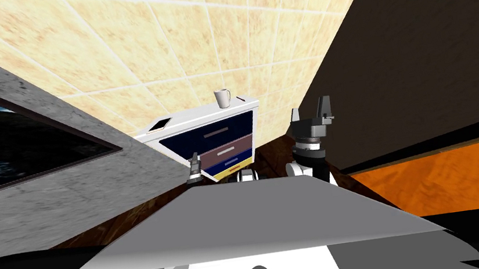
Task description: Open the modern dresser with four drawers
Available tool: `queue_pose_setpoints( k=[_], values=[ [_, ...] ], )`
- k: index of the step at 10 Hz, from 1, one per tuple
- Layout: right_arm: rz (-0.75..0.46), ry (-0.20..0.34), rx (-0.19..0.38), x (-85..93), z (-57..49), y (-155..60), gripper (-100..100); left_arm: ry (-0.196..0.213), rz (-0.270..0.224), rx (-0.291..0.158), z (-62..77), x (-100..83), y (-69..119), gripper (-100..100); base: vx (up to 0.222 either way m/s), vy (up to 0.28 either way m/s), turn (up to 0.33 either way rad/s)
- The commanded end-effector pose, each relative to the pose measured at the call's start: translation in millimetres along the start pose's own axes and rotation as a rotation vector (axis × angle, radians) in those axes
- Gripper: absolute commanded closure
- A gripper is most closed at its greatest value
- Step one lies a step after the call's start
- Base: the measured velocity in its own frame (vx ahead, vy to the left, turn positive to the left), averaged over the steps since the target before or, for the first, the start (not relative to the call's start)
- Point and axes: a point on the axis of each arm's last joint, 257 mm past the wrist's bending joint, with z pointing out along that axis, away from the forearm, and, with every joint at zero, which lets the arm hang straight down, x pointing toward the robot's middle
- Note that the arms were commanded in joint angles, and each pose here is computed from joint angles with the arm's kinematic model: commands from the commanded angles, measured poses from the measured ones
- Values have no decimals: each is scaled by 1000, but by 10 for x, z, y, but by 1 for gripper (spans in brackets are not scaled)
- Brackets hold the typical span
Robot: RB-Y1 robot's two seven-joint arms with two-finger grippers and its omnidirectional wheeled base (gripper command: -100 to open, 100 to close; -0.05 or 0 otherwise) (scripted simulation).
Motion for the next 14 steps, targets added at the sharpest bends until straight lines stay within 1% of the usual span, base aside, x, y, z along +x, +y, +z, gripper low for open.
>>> queue_pose_setpoints(
  k=[1,2,6,9,11,14],
  values=[
    [0,0,0,0,0,0,0,2,-9,-39,-88,75,181,-100,35,-60,27],
    [0,0,0,0,0,0,0,3,-9,-47,-106,79,212,-100,30,-52,-32],
    [0,0,0,0,0,0,0,-13,-28,-124,-338,167,551,-100,52,-82,30],
    [0,0,0,0,0,0,0,-30,-56,-175,-508,291,739,-100,45,-99,16],
    [0,0,0,0,0,0,0,-46,-86,-205,-609,418,818,-100,26,-67,21],
    [0,0,0,0,0,0,0,-74,-140,-236,-714,637,860,-100,21,-37,11]
  ],
)
